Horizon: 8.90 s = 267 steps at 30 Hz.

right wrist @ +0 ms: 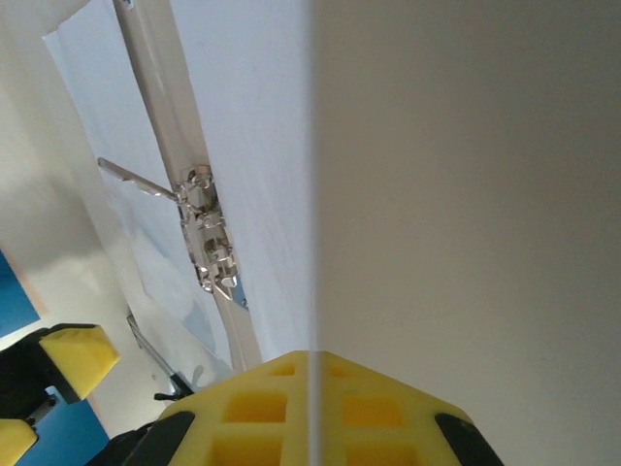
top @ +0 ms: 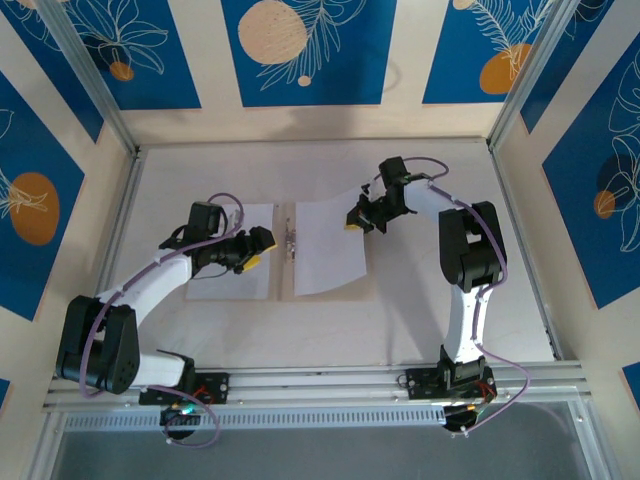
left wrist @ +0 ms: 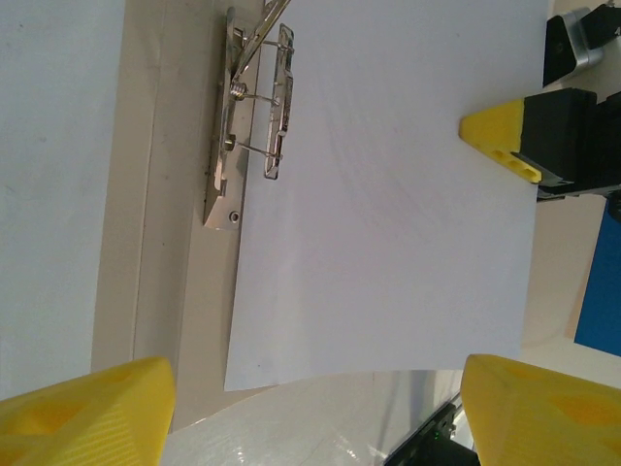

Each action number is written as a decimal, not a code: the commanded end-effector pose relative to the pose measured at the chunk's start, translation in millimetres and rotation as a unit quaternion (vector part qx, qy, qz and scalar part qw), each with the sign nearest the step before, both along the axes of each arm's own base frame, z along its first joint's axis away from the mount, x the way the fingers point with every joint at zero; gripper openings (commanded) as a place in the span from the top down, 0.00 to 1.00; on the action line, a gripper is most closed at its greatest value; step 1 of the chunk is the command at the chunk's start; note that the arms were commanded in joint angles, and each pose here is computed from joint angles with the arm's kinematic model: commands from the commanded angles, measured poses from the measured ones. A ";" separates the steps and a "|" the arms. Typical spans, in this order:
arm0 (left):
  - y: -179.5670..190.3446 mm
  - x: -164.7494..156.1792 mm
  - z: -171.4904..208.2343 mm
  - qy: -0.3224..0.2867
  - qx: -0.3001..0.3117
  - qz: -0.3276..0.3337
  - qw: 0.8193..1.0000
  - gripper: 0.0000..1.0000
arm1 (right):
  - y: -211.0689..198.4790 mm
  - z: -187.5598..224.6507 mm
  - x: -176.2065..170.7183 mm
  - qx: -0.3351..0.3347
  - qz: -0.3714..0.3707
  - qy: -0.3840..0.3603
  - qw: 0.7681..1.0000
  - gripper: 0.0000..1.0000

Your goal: Put the files into the folder

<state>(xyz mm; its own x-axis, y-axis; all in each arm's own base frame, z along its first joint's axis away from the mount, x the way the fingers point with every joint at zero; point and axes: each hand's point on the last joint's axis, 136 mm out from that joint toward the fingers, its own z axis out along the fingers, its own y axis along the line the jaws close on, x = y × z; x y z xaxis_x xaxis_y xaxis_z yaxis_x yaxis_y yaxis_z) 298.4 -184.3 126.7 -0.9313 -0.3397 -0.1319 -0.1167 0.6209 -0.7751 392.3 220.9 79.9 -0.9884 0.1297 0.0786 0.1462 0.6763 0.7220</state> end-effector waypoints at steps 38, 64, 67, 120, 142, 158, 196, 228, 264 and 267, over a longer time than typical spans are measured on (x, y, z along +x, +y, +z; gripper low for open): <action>1.4 -3.1 -14.2 0.023 -0.006 -0.005 1.000 0.23 | 13.6 -8.7 -4.4 0.003 0.042 -0.046 0.998 0.95; 0.4 -5.5 -16.0 0.027 -0.010 -0.009 1.000 0.22 | 33.1 17.8 -13.6 0.015 0.088 -0.176 0.980 0.96; -0.1 -5.8 -16.1 0.027 -0.010 -0.011 1.000 0.22 | 31.1 21.2 -14.7 0.012 0.088 -0.180 0.980 0.96; -1.4 -3.2 -15.4 0.029 -0.011 -0.015 0.999 0.22 | 25.3 -4.5 -7.4 0.008 0.087 -0.152 0.985 0.94; 0.1 -5.6 -19.8 0.033 -0.004 -0.015 0.999 0.22 | 26.3 -5.4 -18.3 0.032 0.106 -0.153 0.982 0.92; 0.1 -8.2 -22.8 0.037 -0.005 -0.017 0.999 0.22 | 10.4 -13.2 -18.8 -0.045 0.103 -0.138 0.984 0.45; 1.1 -9.7 -24.6 0.037 -0.001 -0.017 0.999 0.22 | -31.6 4.3 -14.8 -0.142 0.067 -0.120 0.980 0.01; -44.5 138.4 1.2 -0.208 0.134 -0.139 0.959 0.15 | -26.1 36.4 -105.1 -0.033 -0.019 -0.175 0.984 0.05; -64.9 154.4 -23.9 -0.183 0.086 -0.153 0.967 0.16 | 3.6 -35.1 -137.9 -0.078 0.030 -0.111 0.990 0.06; -65.0 153.9 -23.8 -0.182 0.085 -0.153 0.968 0.16 | 3.4 -38.2 -140.1 -0.080 0.031 -0.107 0.991 0.06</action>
<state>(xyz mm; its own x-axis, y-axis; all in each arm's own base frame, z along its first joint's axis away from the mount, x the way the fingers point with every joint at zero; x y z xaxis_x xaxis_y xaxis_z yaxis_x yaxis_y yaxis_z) 450.4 -239.6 90.8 -0.8742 0.0003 -0.4855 0.3292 0.7354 -0.5923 259.8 226.0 50.3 -0.9825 0.0681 -0.1735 -0.0567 0.7774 0.6265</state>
